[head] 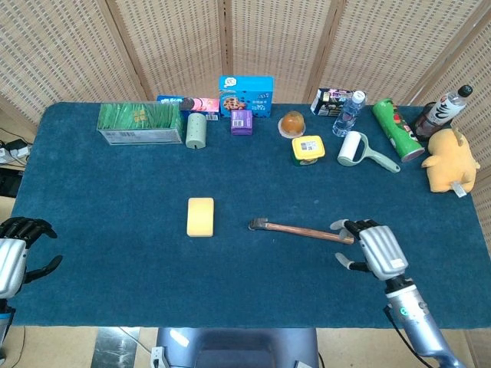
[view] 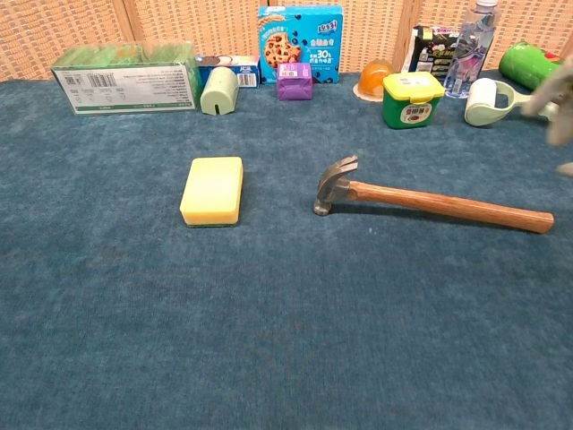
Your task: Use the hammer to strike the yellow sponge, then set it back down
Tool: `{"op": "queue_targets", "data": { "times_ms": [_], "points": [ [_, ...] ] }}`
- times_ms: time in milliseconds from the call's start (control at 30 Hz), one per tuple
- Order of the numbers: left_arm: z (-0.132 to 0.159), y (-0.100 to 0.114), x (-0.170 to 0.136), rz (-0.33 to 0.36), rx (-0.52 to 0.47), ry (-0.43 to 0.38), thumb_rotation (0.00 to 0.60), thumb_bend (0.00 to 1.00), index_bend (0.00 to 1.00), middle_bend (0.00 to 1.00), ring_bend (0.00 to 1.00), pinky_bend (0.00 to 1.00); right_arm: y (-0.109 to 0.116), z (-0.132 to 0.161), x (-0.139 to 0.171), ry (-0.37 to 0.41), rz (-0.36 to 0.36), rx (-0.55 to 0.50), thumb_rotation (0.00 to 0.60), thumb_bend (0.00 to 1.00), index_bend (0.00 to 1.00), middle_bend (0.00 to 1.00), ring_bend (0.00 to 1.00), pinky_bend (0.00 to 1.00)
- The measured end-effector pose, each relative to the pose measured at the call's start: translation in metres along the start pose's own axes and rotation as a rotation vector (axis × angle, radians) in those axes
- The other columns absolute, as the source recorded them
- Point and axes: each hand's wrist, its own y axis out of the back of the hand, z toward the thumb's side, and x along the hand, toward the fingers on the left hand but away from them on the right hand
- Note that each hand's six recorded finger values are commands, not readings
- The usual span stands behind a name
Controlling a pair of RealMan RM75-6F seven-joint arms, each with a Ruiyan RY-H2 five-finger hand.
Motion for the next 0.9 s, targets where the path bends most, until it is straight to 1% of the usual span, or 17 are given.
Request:
{"op": "queue_targets", "data": {
  "times_ms": [133,367,600,900],
  "points": [
    [0.003,0.001,0.003,-0.003,-0.002,-0.008,0.600,0.22,0.46,0.37,0.26,0.19,-0.013,0.012,-0.017,-0.002,0.027,0.009,0.600,0.29,0.30,0.45,0.43,0.40],
    [0.001,0.009,0.010,0.013,0.013,-0.018,0.600,0.22,0.46,0.37,0.26,0.19,-0.039,0.030,-0.044,-0.020,0.084,0.028,0.600,0.29,0.27,0.42,0.39,0.38],
    [-0.008,0.011,0.011,0.010,0.027,-0.008,0.600,0.22,0.46,0.37,0.26,0.19,-0.069,0.044,-0.069,-0.042,0.139,0.046,0.600,0.29,0.26,0.41,0.37,0.37],
    [-0.022,0.013,0.010,0.013,0.021,0.011,0.600,0.22,0.46,0.37,0.26,0.19,-0.091,0.056,-0.095,-0.056,0.175,0.073,0.600,0.29,0.26,0.41,0.37,0.35]
  ]
}}
